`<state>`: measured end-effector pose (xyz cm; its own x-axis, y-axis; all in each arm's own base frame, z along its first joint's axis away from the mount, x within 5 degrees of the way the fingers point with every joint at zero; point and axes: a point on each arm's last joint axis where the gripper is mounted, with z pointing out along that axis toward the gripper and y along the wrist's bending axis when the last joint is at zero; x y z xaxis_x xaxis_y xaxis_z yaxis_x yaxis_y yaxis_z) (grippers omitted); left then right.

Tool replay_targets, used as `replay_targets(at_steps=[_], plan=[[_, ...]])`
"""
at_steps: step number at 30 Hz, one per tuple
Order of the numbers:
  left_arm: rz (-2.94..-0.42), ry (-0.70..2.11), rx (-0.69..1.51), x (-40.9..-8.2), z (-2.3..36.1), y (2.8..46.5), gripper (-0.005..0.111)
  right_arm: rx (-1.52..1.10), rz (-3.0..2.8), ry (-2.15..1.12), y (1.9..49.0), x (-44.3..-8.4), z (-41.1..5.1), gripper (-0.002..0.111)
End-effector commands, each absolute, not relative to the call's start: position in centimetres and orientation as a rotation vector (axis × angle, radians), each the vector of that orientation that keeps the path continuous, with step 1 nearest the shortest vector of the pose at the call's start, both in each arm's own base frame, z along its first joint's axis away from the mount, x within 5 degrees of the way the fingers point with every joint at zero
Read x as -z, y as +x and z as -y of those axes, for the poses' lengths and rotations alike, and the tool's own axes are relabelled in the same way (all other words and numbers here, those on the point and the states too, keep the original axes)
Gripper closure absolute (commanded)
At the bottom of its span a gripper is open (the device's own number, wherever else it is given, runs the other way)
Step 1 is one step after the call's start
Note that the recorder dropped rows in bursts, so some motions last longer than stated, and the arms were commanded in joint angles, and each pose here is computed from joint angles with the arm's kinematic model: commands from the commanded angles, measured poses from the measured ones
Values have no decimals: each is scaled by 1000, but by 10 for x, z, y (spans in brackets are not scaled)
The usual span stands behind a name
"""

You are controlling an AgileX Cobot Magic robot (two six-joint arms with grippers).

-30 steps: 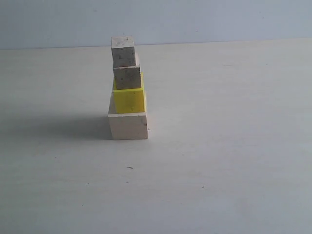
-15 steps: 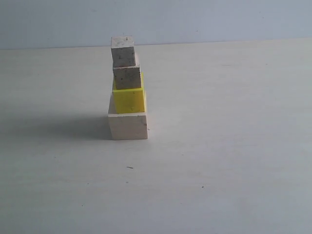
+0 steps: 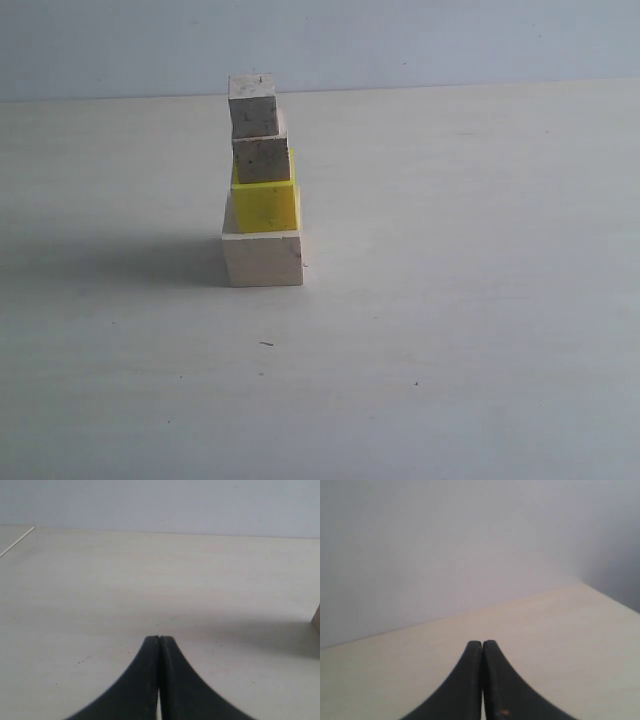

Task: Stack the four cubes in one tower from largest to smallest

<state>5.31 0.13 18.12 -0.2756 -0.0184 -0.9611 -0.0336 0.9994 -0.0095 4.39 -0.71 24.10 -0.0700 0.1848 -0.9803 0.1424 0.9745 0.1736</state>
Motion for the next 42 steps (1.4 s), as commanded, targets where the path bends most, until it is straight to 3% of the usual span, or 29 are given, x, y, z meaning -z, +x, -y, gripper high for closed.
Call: replay_targets(at_steps=[1,18,42], plan=[[-1838,-38,-11,-181,-1,53,107,-58,-1675,242,50,-220,5,108],[-1838,-38,-11,-181,-1,53,107,-118,-1753,116,55,-189,-1,108],[-1838,-38,-11,-181,-1,53,107,-44,-1821,11,54,-183,-2,108]])
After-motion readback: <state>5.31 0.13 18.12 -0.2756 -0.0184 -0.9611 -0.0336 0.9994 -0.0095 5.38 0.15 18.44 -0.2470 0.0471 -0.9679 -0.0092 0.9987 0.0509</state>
